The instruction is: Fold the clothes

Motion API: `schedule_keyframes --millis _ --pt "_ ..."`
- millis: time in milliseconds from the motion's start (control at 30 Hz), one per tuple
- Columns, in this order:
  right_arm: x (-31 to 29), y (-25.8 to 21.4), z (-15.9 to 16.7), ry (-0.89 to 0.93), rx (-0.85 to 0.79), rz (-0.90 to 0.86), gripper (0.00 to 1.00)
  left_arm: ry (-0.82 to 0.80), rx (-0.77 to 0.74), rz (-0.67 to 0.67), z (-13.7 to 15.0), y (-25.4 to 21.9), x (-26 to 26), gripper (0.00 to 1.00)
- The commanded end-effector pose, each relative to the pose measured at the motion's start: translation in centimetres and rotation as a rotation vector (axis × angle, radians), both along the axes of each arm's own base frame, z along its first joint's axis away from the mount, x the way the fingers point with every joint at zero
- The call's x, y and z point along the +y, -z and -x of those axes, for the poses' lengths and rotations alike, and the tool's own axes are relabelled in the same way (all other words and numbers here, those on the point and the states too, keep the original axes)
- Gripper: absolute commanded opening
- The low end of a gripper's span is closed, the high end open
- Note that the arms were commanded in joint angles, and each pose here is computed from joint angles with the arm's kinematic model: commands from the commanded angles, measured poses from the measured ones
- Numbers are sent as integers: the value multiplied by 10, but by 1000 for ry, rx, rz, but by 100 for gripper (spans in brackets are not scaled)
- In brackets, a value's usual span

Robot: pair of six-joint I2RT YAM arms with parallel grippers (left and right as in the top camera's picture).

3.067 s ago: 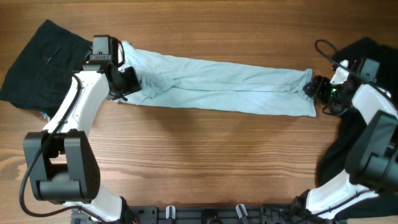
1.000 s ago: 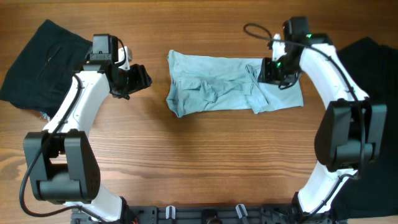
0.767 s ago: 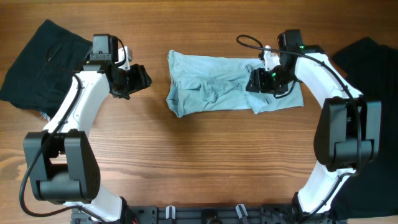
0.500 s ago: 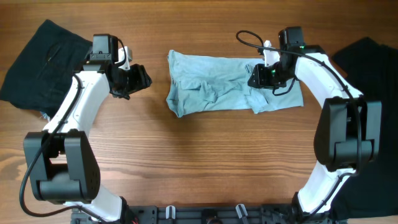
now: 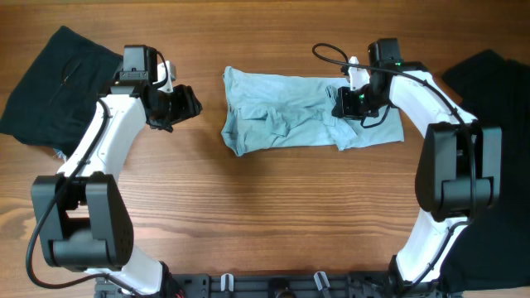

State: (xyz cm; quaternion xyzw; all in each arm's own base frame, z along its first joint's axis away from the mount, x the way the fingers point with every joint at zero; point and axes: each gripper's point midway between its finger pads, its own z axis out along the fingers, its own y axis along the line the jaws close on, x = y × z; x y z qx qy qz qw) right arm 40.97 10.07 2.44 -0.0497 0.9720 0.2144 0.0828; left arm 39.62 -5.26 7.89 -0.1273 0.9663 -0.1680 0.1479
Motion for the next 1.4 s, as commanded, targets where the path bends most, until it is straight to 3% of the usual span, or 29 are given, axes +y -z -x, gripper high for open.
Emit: schedule_keyframes --millis 0,300,633,667,700,767,800,900,933,1033,1133,1233,1367 --pt "-9 -4 -6 24 -12 1 4 14 -11 12 -3 -2 0 61" --pt "-61 -98 -25 163 -113 -23 4 14 -11 12 -3 -2 0 61" --pt "-16 -97 -21 57 -130 4 6 14 -11 12 -3 -2 0 61" --pt "-10 -96 -21 43 -132 3 21 14 -10 12 -3 -2 0 61" --pt "-3 -93 -21 27 -134 2 59 14 -10 12 -3 -2 0 61" --pt "4 -91 -21 11 -137 0 77 14 -10 12 -3 -2 0 61" --pt "4 -92 -23 14 -143 -1 79 14 -10 12 -3 -2 0 61" --pt "-5 -92 -29 51 -156 19 78 14 -10 12 -3 -2 0 61" --pt "-25 -88 -32 101 -151 85 72 14 -8 12 -3 -1 0 61" --pt "-50 -76 -30 144 -134 171 33 14 -7 12 -3 -1 0 61" --pt "-59 -51 -18 143 -86 214 20 14 -7 12 -3 -1 0 61" --pt "-66 -19 -2 160 -1 253 11 14 -7 12 -3 -1 0 62" --pt "-73 9 19 218 108 282 10 14 -6 12 -2 -1 0 62"
